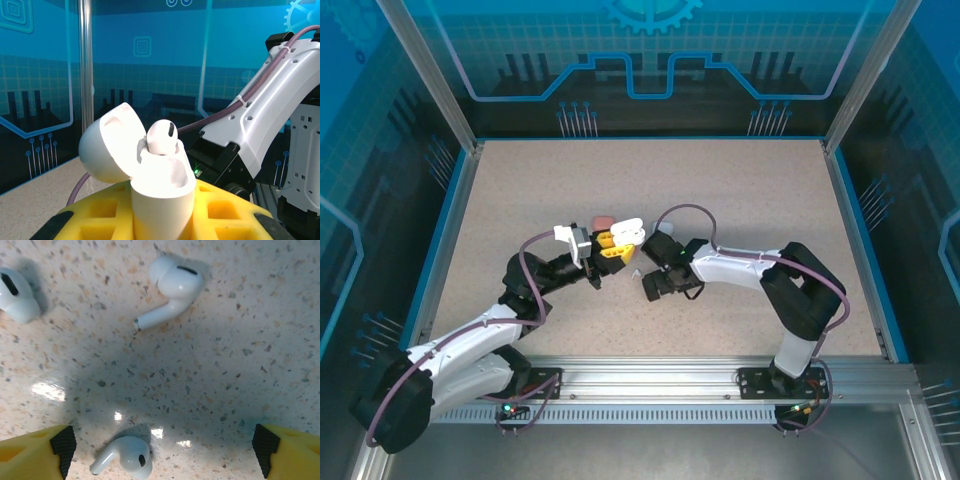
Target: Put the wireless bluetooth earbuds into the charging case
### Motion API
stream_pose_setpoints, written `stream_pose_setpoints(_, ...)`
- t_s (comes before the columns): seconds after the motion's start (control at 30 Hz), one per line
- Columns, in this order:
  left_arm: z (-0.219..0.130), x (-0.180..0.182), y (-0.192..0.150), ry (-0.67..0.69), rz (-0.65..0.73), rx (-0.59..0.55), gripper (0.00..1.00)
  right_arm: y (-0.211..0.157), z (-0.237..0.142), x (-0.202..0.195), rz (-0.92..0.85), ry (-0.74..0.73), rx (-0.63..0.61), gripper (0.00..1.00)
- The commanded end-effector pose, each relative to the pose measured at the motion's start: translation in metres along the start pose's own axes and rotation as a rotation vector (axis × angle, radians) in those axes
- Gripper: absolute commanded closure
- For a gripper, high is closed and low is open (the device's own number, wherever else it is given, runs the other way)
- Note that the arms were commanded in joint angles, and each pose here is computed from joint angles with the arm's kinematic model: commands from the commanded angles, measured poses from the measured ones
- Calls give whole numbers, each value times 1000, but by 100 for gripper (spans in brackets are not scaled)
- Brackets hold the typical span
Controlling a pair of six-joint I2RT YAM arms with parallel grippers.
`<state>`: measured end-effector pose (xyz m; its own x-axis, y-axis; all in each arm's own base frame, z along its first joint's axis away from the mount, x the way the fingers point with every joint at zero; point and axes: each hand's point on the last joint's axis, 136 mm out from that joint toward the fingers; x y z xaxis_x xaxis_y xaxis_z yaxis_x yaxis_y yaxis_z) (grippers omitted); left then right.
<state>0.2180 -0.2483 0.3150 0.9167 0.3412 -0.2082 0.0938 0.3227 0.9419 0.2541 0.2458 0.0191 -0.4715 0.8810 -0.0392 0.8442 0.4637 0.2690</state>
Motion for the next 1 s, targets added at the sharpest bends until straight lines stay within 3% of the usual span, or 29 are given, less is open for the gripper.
stream_pose_setpoints(0.0,0,-1,3,6,26,-13,98,-5,0,-2,-23,-39,36,8)
stream_pose_setpoints(0.63,2,0,2,5,8,-9,97,-29,-10,-5,-44,-24,97,27)
stream_pose_setpoints(0.97,2,0,2,6,8,-10,97,-29,-25,2,-60,25,80,29)
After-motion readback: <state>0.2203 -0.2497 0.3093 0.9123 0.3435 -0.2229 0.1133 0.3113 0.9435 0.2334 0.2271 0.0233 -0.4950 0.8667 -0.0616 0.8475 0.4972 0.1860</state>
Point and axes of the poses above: each hand's point on the last joint's axis, 136 mm out from that joint toward the fingers, its own z axis out along the fingers, its own x axis along the line the jaws close on, y = z × x, and after that the axes turned 10 degrees about -z, right-handed
